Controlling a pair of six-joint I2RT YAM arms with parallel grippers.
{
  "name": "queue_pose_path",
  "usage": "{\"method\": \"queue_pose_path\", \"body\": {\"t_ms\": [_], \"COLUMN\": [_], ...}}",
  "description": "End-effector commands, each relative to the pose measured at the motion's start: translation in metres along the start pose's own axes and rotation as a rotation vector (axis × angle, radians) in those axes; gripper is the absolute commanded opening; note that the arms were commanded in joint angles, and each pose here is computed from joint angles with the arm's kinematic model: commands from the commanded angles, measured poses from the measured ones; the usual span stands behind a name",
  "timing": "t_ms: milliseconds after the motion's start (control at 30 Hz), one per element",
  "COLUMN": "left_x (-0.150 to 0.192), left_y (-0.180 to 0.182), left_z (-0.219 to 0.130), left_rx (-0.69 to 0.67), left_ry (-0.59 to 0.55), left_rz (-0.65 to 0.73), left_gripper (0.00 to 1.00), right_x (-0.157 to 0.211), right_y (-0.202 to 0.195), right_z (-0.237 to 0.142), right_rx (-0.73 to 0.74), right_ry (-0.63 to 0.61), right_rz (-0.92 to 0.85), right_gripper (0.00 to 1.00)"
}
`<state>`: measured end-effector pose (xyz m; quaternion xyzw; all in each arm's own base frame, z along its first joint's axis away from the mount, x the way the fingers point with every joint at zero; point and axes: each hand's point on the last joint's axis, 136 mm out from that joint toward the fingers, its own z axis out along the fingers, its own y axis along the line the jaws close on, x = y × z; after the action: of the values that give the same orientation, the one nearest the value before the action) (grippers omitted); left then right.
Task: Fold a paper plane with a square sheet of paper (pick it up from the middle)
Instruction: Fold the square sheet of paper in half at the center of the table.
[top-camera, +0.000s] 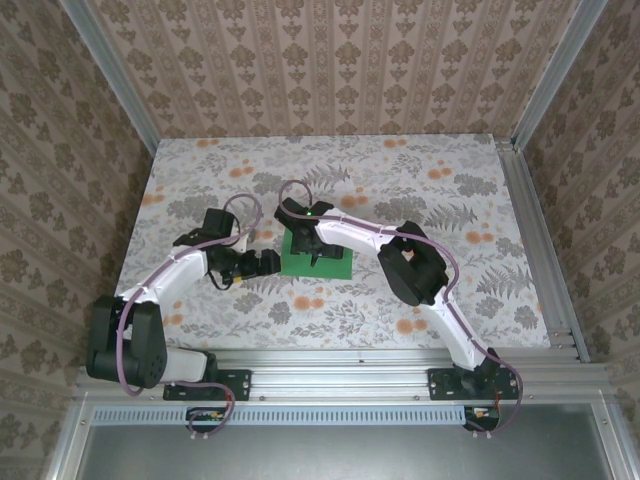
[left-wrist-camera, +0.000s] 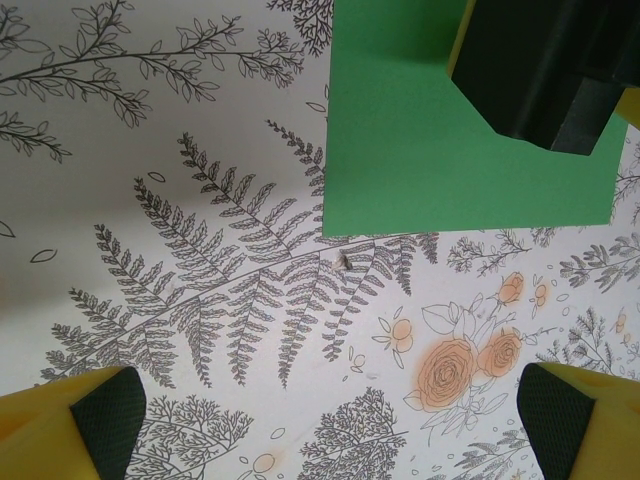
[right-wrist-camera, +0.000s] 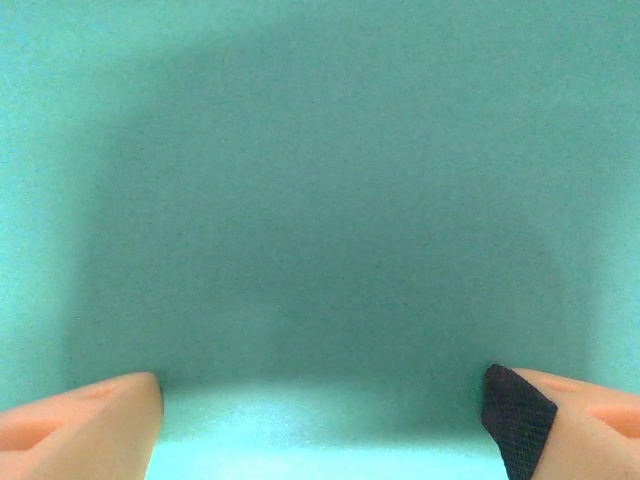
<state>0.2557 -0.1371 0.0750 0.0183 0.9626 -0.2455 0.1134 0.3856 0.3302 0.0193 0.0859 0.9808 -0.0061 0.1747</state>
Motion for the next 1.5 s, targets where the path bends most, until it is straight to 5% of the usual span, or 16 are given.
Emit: {"method": "queue_pose_path", "body": {"t_ms": [0, 667, 1200, 1467], "left_x": [0.002, 0.005, 0.002, -0.008], "left_y": [0.002, 0.003, 0.003, 0.003], "left_z": [0.004, 0.013, 0.008, -0.016], "left_rx": [0.017, 0.032, 0.019, 0.031], "left_ry": [0.011, 0.038, 0.024, -0.031], "left_rz": [0.01, -0.007, -0.007, -0.039], "left_gripper": [1.0, 1.0, 1.0, 1.0], "right_x": [0.016, 0.002, -0.02, -0.028], "right_y": [-0.009, 0.003, 0.004, 0.016], "right_z": [0.029, 0.018, -0.027, -0.065], "right_rx": [0.054, 0.037, -0.035, -0.189], "right_ry": [0.052, -0.009, -0.12, -0.168], "right_rz": [-0.011, -0.082, -0.105, -0.071], "right_gripper": [0.84, 0.56, 0.26, 0.18]}}
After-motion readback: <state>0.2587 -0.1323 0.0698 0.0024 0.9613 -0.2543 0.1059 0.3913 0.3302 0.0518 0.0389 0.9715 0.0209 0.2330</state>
